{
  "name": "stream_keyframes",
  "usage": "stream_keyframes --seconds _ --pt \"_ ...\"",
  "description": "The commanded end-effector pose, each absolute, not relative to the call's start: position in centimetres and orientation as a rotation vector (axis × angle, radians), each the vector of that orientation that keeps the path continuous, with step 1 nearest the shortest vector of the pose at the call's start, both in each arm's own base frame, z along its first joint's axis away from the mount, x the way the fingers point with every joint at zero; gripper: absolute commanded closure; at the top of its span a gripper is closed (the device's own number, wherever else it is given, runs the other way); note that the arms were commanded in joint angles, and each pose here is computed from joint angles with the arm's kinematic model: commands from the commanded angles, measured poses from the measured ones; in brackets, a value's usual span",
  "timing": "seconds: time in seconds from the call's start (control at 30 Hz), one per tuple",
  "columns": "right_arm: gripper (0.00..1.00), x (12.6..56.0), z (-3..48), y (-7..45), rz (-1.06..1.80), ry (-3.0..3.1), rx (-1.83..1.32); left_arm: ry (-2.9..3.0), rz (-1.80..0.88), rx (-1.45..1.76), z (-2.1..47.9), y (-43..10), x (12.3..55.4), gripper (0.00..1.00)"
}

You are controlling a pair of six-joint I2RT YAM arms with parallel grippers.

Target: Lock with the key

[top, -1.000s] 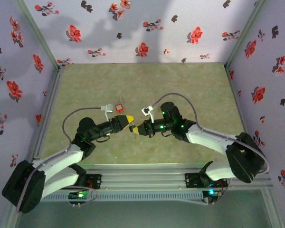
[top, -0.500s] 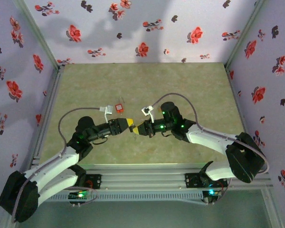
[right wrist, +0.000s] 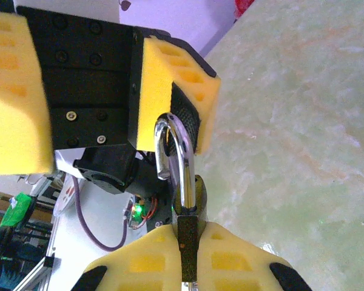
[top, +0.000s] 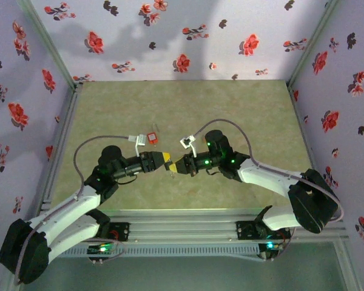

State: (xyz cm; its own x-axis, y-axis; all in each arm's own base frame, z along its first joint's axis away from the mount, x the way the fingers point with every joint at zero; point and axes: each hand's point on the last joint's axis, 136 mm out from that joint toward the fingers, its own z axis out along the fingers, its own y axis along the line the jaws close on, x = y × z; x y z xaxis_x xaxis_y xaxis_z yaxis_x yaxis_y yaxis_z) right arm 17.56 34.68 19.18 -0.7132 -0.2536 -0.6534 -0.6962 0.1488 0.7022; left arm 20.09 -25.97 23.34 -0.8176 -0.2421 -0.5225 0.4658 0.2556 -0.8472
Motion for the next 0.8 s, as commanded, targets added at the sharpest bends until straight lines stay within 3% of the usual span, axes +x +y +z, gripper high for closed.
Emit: stream_keyframes --seconds 0.0,0.5,0.77 --pt "1.00 17.1 19.6 35.1 1.618 2.015 -0.948 1.933 -1.594 0.260 24.5 -25.9 20.1 0.55" --pt "1.00 16.8 19.9 35.1 1.625 2.005 -0.960 1.992 -1.527 0.297 23.3 -25.7 20.0 0.73" --pt "1.00 16.8 19.8 35.1 1.625 2.008 -0.961 1.994 -1.495 0.309 23.6 -25.5 20.3 0.76"
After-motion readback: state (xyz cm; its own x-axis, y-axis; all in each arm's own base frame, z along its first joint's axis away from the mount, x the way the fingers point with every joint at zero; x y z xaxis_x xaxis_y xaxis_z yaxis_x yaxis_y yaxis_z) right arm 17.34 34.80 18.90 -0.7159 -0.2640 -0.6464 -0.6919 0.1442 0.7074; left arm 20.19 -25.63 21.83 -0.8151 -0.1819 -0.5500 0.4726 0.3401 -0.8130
